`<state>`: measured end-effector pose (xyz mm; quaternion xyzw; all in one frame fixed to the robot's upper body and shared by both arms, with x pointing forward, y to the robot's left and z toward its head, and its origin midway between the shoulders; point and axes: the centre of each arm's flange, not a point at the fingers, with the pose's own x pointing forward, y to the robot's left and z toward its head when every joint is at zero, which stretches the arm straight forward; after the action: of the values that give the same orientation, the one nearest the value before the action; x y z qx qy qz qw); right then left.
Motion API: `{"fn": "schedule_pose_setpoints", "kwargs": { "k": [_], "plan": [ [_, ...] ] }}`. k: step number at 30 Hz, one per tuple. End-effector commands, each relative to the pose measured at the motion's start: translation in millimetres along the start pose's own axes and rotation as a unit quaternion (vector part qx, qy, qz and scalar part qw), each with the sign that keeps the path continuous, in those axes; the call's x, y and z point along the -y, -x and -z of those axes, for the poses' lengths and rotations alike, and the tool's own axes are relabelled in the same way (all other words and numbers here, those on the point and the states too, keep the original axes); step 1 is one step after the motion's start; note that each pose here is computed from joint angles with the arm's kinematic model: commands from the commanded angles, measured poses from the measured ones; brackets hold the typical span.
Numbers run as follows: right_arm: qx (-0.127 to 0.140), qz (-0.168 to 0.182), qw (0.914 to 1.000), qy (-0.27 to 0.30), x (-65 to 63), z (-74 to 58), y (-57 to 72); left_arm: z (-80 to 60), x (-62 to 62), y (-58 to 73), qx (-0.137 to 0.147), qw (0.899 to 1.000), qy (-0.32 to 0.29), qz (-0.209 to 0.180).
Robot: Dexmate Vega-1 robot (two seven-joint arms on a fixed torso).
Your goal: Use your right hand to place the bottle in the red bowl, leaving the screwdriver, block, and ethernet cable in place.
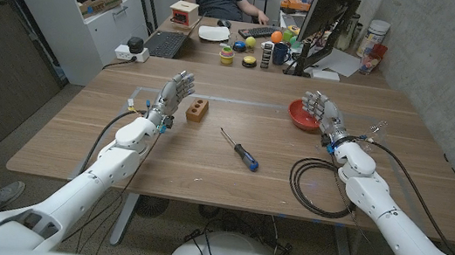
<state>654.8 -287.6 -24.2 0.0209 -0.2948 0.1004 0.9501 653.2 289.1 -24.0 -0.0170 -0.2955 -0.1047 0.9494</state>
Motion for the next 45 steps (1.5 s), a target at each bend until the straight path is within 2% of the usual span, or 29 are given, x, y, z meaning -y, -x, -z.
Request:
{"fn": "schedule_pose_setpoints", "kwargs": {
  "k": [1,10,18,24,29,35,42,45],
  "plan": [
    [0.006,-0.018,0.9998,0.011,-1.7,-1.2,-1.1,3.7,-3.1,2.3,-0.006,1.000,0.001,-0.003],
    [0.022,-0.023,0.9991,0.028,-0.7,-7.9,-1.9,3.5,-1.4,1.4,-0.007,1.000,0.001,-0.002],
    [0.050,-0.039,0.9963,0.058,-1.1,-15.2,-3.5,5.2,-1.2,2.6,-0.007,1.000,0.003,-0.003],
    [0.073,-0.045,0.9919,0.094,-2.0,-25.1,-4.3,4.7,-2.2,3.4,-0.007,1.000,0.002,-0.003],
    [0.079,-0.037,0.9889,0.120,-1.1,-35.4,-4.7,4.1,-2.5,3.7,-0.005,1.000,0.001,-0.003],
    [0.082,-0.039,0.9830,0.160,0.7,-47.4,-4.9,4.8,-2.9,4.3,-0.006,1.000,0.003,-0.002],
    [0.084,-0.012,0.9705,0.225,2.6,-60.4,-1.1,5.3,-3.3,5.4,-0.004,1.000,0.005,-0.001],
    [0.086,-0.003,0.9686,0.233,5.0,-65.0,-0.9,5.1,-3.4,6.1,-0.003,1.000,0.004,-0.001]
  ]
}}
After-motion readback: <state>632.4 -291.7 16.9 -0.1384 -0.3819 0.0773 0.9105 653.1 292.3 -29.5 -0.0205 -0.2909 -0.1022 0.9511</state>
